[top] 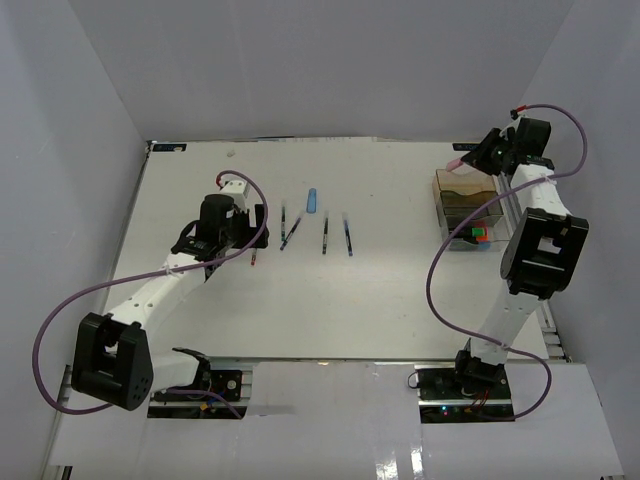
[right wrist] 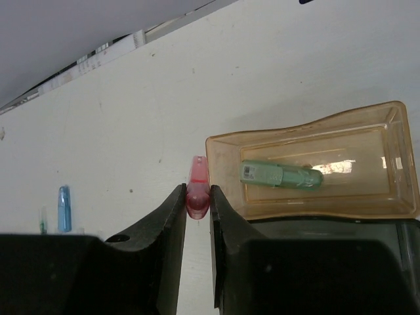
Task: Sort the stationery into containers
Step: Place the stationery in the storage box.
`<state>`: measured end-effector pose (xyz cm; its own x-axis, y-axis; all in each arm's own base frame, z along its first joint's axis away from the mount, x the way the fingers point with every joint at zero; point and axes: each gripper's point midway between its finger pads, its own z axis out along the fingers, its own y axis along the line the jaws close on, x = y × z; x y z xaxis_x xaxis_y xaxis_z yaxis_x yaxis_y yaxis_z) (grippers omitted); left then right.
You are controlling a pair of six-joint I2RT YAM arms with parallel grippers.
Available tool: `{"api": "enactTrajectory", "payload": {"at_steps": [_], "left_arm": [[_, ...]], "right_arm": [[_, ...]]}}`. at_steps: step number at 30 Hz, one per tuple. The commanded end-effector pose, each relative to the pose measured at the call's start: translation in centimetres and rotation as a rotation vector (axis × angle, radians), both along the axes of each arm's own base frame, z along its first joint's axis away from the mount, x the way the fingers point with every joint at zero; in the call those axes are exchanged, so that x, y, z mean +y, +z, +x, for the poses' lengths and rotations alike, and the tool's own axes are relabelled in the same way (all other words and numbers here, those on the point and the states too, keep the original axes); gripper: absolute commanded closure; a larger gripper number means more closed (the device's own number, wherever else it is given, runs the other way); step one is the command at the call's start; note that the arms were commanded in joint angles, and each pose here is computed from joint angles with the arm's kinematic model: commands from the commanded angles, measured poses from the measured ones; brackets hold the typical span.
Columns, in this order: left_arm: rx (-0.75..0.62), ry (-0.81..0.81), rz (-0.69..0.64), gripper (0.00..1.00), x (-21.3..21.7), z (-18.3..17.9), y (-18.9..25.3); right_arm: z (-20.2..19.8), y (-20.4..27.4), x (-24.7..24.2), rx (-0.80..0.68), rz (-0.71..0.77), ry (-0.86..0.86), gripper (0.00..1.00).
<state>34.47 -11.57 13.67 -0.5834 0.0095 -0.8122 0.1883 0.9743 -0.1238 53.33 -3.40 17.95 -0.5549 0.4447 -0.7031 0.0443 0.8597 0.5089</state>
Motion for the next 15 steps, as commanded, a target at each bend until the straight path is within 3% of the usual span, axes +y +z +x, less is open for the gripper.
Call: {"api": "enactTrajectory", "payload": {"at_steps": [1, 10, 15], "left_arm": [[-0.030, 0.005, -0.043, 0.02, -0.4, 0.6, 1.9], [-0.027, 0.033, -0.047, 0.02, 0.0, 0.8, 1.9], [-0.012, 0.041, -0.058, 0.02, 0.0, 0.6, 1.8]], "right_arm": [[1.4, 0.7, -0.1, -0.007, -0.019, 0.026, 0.92], [2.0, -3.4, -0.7, 0.086, -0.033, 0.027, 0.89], [1.9, -5.1, -1.0, 0.126, -0.043, 0.018, 0.78]]}}
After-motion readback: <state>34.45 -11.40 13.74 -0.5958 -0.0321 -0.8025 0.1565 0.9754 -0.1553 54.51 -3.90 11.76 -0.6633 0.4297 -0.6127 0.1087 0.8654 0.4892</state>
